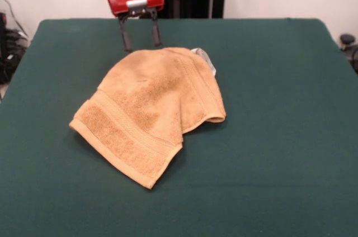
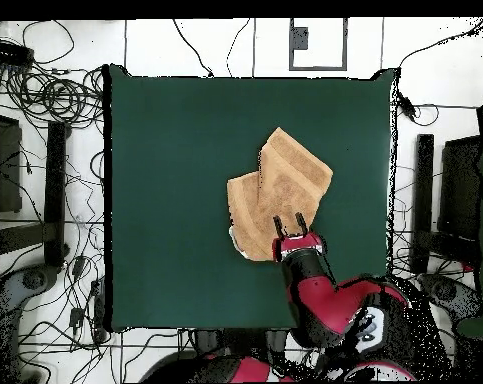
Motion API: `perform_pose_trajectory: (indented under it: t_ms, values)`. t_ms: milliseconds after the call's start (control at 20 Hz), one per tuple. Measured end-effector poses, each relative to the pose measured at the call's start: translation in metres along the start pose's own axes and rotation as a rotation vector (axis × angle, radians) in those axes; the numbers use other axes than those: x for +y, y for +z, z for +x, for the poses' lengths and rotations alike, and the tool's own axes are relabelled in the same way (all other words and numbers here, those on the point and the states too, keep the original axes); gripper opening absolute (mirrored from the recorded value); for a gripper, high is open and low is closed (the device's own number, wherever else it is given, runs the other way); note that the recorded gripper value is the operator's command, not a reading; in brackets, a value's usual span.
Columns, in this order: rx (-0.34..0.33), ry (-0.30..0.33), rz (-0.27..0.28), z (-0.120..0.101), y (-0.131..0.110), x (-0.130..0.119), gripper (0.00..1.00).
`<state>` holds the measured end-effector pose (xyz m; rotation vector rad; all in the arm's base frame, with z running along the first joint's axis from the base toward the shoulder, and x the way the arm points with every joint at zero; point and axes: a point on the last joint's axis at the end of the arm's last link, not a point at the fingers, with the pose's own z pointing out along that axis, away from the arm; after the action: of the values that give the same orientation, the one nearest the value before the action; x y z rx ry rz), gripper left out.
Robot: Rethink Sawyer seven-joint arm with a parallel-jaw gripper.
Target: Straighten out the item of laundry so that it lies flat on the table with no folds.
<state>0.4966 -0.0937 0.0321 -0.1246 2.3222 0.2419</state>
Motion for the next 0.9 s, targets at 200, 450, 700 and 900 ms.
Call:
perform_pose_trajectory:
  t_ms: [200, 450, 700, 900]
  values:
    - [-0.022, 0.042, -0.053, 0.020, 0.007, 0.004, 1.00]
    - [-0.023, 0.060, -0.116, 0.040, 0.013, 0.017, 1.00]
    - [0.000, 0.073, -0.138, 0.058, 0.017, 0.024, 1.00]
    - [0.014, 0.069, -0.148, 0.065, 0.018, 0.025, 1.00]
